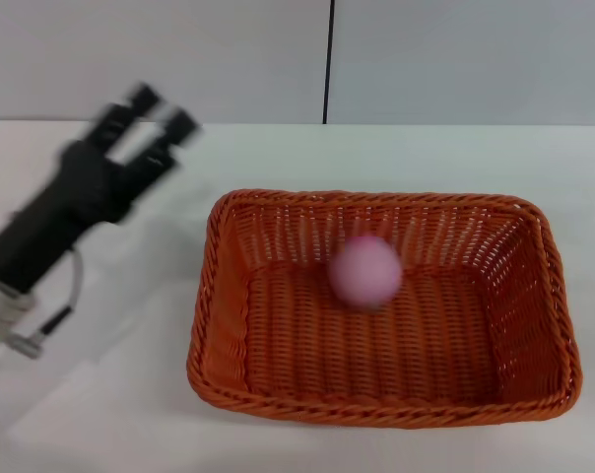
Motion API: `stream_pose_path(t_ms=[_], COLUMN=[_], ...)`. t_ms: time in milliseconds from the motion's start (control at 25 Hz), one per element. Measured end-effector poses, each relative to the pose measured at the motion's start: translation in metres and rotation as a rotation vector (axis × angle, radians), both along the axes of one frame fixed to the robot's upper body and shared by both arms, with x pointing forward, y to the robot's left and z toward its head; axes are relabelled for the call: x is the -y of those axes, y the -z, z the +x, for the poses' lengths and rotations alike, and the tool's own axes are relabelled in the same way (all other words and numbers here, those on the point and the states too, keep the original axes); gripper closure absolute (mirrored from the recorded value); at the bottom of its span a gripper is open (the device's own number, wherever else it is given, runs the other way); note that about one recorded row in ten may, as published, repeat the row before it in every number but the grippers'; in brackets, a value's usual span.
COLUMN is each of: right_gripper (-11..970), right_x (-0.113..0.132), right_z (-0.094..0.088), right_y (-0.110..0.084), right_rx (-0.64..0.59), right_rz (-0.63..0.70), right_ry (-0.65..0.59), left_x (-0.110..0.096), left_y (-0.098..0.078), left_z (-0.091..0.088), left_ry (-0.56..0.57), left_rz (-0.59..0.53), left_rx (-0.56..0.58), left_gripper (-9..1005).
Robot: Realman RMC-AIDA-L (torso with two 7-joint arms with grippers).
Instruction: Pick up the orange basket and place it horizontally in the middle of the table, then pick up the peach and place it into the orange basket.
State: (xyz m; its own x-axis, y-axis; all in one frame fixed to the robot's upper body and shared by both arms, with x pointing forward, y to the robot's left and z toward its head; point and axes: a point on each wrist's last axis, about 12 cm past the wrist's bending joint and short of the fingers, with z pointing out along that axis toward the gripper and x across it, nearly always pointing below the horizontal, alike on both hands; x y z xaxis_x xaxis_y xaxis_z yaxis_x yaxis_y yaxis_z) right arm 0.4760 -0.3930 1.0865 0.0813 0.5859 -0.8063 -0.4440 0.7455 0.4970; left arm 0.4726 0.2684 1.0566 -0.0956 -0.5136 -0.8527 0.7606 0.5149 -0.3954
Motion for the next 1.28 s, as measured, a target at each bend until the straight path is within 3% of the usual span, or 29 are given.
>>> stream_pose_path(t_ms=[160,440,1280], right_gripper=[568,568,568], right_x=[0.006,0.014,0.02], right_z=[-0.005,-0.014,-0.019], right_y=[0.001,0.004,0.006], right_rx=[0.011,0.02,0.032], right_rz=[0.028,0.065,0.067], right_ry=[0.052,0.124,0.199], left_x=[-0.026,-0.054,-0.074], left_y=[0.001,0.002,-0.004], left_z=[-0.011,-0.026,-0.024], left_ry=[-0.197,-0.431,-0.541], left_rz=[-0.05,-0.081,-0.082], left_rx=[0.032,0.068,0.104], left_gripper=[167,167,167])
